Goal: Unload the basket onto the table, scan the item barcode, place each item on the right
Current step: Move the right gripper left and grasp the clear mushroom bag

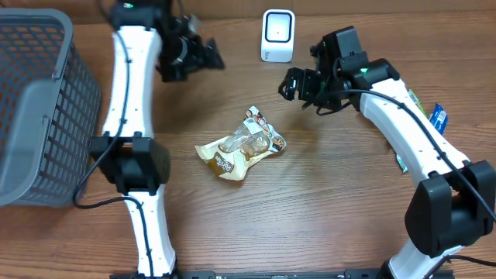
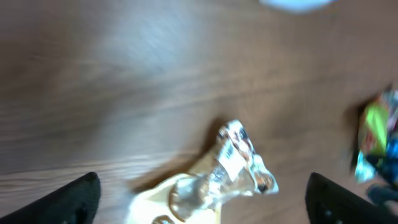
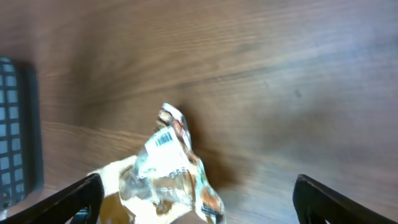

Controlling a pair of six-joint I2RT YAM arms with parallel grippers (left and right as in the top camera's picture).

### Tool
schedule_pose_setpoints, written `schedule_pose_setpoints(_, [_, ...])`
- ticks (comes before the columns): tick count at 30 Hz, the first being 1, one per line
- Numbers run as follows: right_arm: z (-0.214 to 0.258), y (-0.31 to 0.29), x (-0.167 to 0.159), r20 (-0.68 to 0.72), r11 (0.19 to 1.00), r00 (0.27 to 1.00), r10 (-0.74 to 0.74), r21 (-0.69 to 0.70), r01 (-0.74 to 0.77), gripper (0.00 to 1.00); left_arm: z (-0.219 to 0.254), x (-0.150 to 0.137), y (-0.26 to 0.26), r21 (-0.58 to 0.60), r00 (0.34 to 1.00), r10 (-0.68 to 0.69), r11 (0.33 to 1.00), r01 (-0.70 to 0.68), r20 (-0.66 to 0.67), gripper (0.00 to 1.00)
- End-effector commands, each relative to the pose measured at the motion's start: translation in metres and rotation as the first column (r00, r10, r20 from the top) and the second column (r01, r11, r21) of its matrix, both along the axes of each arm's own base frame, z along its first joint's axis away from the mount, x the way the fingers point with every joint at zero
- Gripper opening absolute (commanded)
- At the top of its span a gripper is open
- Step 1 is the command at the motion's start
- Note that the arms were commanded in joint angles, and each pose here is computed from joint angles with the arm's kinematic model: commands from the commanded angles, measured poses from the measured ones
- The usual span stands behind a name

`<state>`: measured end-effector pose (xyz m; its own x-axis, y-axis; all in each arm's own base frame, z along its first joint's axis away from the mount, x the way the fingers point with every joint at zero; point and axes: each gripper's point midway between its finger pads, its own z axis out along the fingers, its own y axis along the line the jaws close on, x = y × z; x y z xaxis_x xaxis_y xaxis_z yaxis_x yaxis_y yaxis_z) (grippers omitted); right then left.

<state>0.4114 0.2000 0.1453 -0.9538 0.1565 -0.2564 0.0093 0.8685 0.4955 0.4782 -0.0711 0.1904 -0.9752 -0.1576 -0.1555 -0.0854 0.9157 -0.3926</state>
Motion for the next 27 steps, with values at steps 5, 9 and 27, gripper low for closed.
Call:
schedule_pose_setpoints(5, [-0.050,0.025,-0.031,-0.251,0.991,0.959,-0.130,-0.015,0.130,0.97,0.009,0.003,0.015,0.030,0.998,0.054,0.998,-0.054,0.023,1.00])
schedule_pose_setpoints(9, [-0.079,0.049,-0.050,-0.344,0.989,0.929,-0.137,0.007,0.148,0.98,0.008,0.004,0.019,0.062,0.998,0.059,0.996,-0.060,0.025,1.00])
schedule_pose_setpoints(27, [-0.114,0.076,-0.066,-0.303,0.976,0.929,-0.214,-0.094,0.194,0.17,0.008,0.006,0.019,0.061,0.998,0.059,0.996,-0.061,0.036,1.00])
